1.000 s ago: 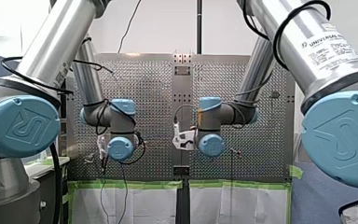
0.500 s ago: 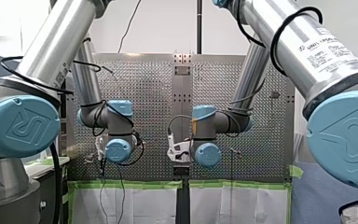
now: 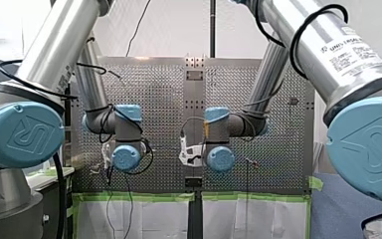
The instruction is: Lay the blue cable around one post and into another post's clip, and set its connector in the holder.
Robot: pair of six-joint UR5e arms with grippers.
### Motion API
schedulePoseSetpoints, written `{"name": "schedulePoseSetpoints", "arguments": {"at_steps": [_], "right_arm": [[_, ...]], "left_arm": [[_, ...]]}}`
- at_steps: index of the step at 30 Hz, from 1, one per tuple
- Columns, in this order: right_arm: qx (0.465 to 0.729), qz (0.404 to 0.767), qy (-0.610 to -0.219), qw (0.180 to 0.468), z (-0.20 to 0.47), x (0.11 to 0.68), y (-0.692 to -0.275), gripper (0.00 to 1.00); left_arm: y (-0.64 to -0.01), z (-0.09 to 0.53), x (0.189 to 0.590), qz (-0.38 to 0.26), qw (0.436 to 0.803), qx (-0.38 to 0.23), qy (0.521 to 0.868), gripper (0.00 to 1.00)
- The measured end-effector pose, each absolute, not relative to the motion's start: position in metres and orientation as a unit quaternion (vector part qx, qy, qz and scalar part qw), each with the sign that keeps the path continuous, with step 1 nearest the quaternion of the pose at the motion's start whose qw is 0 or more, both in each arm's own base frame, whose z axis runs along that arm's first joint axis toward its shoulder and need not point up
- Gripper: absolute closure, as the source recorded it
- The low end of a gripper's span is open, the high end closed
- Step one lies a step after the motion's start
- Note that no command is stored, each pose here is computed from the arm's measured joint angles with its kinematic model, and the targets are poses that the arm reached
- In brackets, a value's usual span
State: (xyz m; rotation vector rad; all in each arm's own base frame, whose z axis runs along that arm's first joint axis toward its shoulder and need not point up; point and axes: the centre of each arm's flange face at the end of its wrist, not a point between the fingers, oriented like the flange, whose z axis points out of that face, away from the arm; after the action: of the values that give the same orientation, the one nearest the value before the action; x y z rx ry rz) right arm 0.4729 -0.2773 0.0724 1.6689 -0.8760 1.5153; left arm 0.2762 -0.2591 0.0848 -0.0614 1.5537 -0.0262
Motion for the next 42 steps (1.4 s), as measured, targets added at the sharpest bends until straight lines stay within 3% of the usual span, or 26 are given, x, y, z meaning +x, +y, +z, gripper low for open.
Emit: {"name": "schedulePoseSetpoints", "arguments": {"at_steps": [7, 17, 23, 42], "right_arm": [[0.631, 0.597, -0.363, 0.337, 0.104, 0.471, -0.277, 1.00], [0.574, 0.651, -0.376, 0.324, 0.168, 0.488, -0.295, 1.00], [0.559, 0.665, -0.374, 0.326, 0.204, 0.496, -0.306, 1.00], [0.561, 0.676, -0.352, 0.323, 0.268, 0.526, -0.328, 1.00]], "left_arm": [[-0.256, 0.102, 0.278, -0.007, 0.714, -0.025, 0.700, 1.00], [-0.263, 0.145, 0.306, -0.017, 0.737, -0.053, 0.673, 1.00], [-0.264, 0.166, 0.324, -0.027, 0.744, -0.078, 0.663, 1.00], [-0.213, 0.222, 0.350, -0.016, 0.754, -0.139, 0.642, 1.00]]}}
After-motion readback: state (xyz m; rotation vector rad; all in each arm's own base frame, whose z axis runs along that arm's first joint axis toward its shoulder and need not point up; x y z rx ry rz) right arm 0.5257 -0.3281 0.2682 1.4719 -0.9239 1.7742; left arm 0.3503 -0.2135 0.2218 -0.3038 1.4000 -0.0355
